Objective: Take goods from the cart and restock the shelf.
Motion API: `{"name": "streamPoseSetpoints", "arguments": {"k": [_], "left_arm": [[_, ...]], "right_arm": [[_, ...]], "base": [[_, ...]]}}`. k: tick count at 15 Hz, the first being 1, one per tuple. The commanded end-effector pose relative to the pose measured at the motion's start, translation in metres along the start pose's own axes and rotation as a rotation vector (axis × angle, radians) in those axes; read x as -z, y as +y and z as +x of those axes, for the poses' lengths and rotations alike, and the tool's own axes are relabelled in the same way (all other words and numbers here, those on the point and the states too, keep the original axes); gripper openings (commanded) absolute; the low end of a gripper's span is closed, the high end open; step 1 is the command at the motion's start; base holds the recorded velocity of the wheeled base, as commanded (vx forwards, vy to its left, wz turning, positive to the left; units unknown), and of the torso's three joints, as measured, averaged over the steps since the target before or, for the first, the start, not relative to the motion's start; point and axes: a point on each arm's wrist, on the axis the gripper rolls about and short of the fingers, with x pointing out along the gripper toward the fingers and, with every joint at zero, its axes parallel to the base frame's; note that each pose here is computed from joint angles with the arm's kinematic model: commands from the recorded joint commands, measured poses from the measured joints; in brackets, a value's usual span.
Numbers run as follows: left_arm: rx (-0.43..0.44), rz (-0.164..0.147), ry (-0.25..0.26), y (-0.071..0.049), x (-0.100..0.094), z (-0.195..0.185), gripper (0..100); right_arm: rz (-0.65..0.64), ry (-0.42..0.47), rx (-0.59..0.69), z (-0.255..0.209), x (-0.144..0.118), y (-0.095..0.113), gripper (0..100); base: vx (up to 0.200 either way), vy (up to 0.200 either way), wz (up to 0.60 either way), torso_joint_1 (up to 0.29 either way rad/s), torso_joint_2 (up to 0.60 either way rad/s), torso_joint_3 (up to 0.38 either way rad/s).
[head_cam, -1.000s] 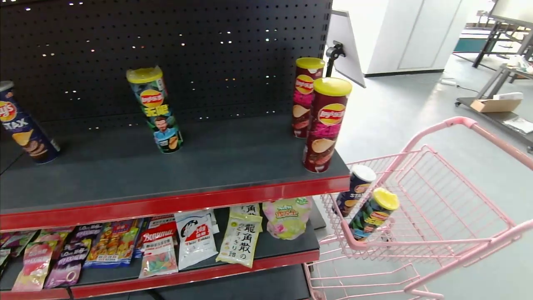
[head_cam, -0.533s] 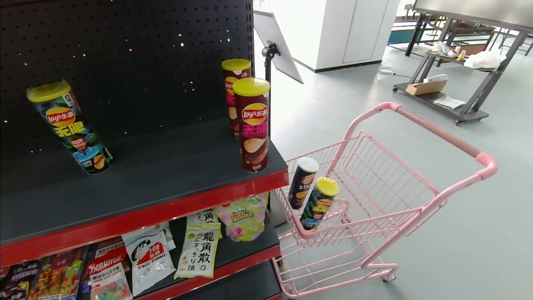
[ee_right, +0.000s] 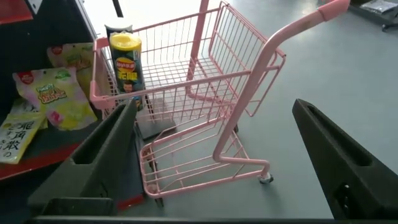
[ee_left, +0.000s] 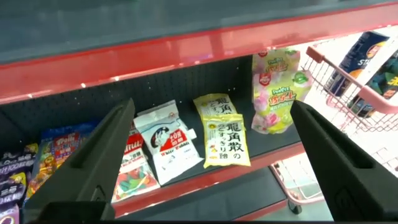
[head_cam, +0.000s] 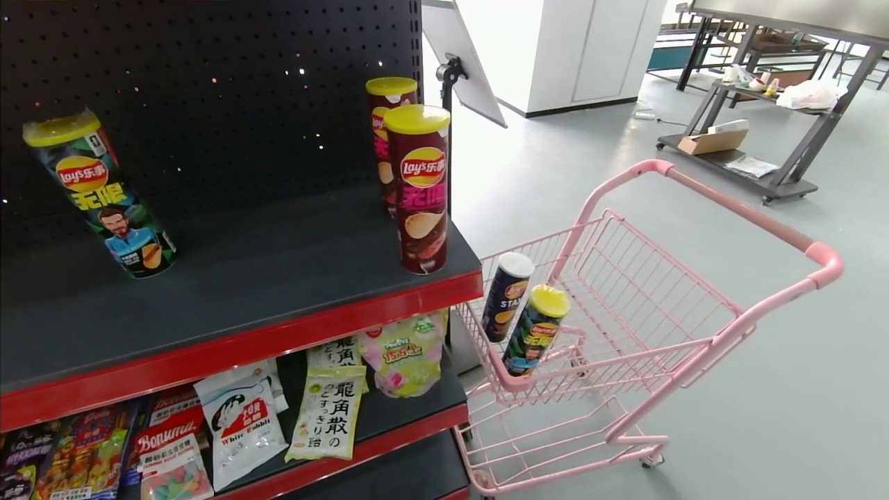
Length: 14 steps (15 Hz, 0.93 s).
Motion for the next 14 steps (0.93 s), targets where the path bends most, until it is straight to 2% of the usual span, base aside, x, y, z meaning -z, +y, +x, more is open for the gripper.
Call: {"name": "streamPoseSetpoints", "arguments": {"k": [1, 5, 12, 14], "left_arm": [[-0.001, -0.001, 0.000, 0.0000, 0.0000, 0.0000, 100], [-0.001, -0.001, 0.000, 0.0000, 0.0000, 0.0000, 100], [-0.002, -0.001, 0.000, 0.0000, 0.0000, 0.0000, 100], [-0.002, -0.001, 0.000, 0.0000, 0.0000, 0.0000, 100]], "right_arm": [[0.000, 0.000, 0.000, 0.0000, 0.0000, 0.0000, 100], [-0.002, 0.000, 0.000, 0.0000, 0.0000, 0.0000, 100], [-0.003, 0.000, 0.000, 0.0000, 0.0000, 0.0000, 100], [-0.019, 0.020, -0.014, 0.0015, -0.0004, 0.0001, 100]], "base": [[0.000, 0.000, 0.00, -0.139, 0.38, 0.232], [0.000, 0.000, 0.00, -0.159, 0.45, 0.282], [0.000, 0.000, 0.00, -0.165, 0.54, 0.367], [0.000, 0.000, 0.00, -0.085, 0.29, 0.212]]}}
